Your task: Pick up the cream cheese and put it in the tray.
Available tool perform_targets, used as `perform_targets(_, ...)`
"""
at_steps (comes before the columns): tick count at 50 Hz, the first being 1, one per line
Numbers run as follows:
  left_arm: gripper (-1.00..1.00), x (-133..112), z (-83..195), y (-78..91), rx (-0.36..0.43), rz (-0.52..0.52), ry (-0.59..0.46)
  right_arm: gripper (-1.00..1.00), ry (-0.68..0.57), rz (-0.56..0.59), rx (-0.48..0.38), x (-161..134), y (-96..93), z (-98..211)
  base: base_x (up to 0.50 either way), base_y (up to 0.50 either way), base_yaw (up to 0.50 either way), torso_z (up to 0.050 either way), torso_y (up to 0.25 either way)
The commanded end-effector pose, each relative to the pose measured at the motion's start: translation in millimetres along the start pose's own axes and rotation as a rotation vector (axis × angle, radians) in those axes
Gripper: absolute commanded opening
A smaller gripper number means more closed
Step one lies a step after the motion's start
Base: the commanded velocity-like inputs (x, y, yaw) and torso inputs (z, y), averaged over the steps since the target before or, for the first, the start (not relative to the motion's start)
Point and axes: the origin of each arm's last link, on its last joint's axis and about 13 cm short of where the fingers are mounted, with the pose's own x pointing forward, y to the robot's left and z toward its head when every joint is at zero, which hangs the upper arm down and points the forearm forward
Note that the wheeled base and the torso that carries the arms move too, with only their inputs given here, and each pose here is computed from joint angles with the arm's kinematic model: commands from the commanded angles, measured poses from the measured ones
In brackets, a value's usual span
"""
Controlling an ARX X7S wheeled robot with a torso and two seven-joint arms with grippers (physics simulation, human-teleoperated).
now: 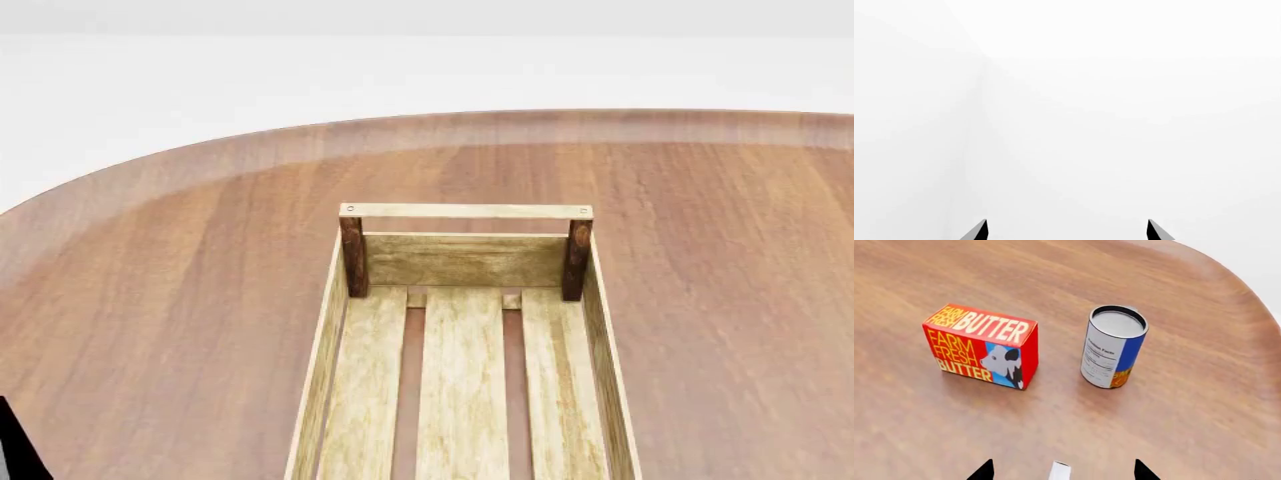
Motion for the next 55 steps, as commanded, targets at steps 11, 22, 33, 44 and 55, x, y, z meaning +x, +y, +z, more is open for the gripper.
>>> perform_targets(11, 1.0, 0, 0, -0.6, -0.001, 0.0, 0.003, 1.0, 0.023, -0.005, -0.028, 2, 0.0, -6, 0.0, 0.0, 0.0, 0.0, 0.0)
perform_targets(22, 1.0, 0, -1, -0.5, 0.002, 0.002, 0.004, 1.0, 0.039, -0.003, -0.032, 3, -0.2, -12, 0.0, 0.0, 0.0, 0.0, 0.0)
perform_targets(33, 1.0, 0, -2, -0.3, 0.003, 0.004, 0.007, 1.0, 0.063, 0.002, -0.038, 8, 2.2, -21, 0.0, 0.0, 0.0, 0.0, 0.0)
perform_targets(44, 1.0, 0, -2, -0.5, 0.005, 0.004, 0.007, 1.0, 0.082, 0.003, -0.04, 11, 3.4, -26, 0.0, 0.0, 0.0, 0.0, 0.0)
perform_targets(55, 1.0, 0, -1, -0.9, 0.007, 0.003, 0.009, 1.0, 0.108, 0.009, -0.047, 16, 6.0, -34, 0.0, 0.0, 0.0, 0.0, 0.0)
